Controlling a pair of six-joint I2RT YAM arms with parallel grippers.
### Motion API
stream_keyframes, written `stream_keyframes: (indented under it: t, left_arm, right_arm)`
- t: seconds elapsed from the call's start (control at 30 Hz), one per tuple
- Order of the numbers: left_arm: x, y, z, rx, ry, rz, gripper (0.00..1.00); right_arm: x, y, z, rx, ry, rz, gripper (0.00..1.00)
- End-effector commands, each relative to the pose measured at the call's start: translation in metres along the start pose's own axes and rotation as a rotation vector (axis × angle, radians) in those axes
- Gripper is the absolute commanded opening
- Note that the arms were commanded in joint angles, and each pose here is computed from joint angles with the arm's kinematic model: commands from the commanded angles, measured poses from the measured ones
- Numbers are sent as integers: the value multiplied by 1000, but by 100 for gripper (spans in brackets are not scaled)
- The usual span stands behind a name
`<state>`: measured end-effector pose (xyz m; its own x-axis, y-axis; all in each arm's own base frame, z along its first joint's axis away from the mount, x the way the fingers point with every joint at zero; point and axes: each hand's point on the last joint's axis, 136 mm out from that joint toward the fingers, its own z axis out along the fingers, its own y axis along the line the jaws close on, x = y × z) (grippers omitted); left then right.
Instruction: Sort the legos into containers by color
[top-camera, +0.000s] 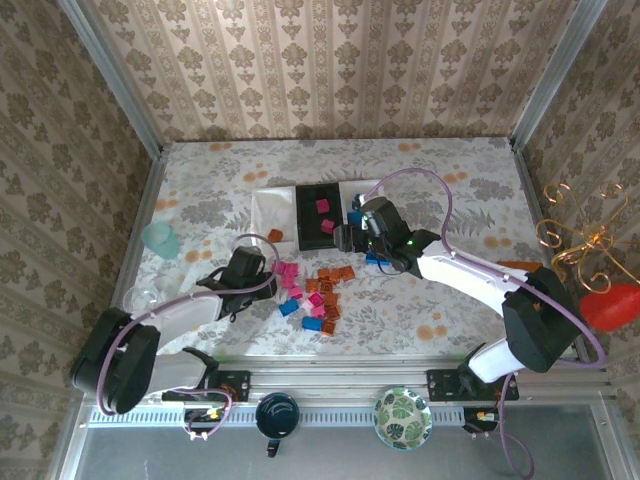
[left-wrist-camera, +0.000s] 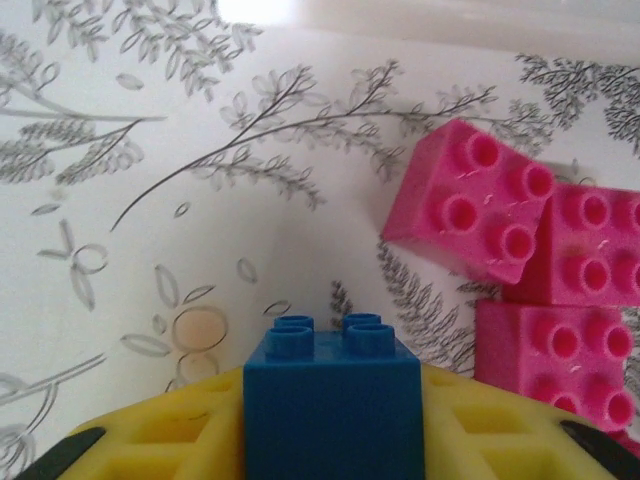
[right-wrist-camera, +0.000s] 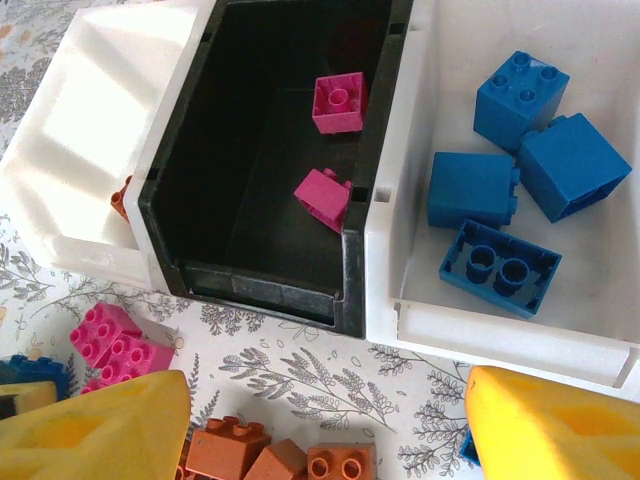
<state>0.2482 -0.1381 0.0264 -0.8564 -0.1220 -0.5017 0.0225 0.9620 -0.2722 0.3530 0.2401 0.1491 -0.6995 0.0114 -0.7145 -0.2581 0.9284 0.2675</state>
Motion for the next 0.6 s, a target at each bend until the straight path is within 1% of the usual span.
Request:
stream_keyframes:
  t: [0.0,0.1,0.17,0.23,0.33,0.37,0.47,0.57]
  left_arm:
    - [4,5,-9,-7,0,-5,36]
    - [-7,-8,-20,30,-27,12,28]
    - [-17,-21,-28,58,-49,31,27]
    - [-33,-42,-38,101,-85,62,27]
    - [-59,-83,-45,164,-126,122,27]
    - [-69,-98,-44,190,-135,141,26]
    - [-99,-147,-38,280,-157,179,25]
    - [-129,-192,-29,321,-190,244,25]
  right_arm:
    - [-5,-2,-5,3,-24,6,74]
    - [-5,-5,-6,9,-26,11,74]
    - [-5,-9,-8,14,-31,25,74]
    - [-3,-14,-11,23,-40,35,74]
    - [8,-27,-14,68,-39,42,74]
    - [6,-29,-23,69,-61,49,74]
    - [18,-39,-29,96,-50,59,75]
    - [31,-46,-34,110,-34,71,75]
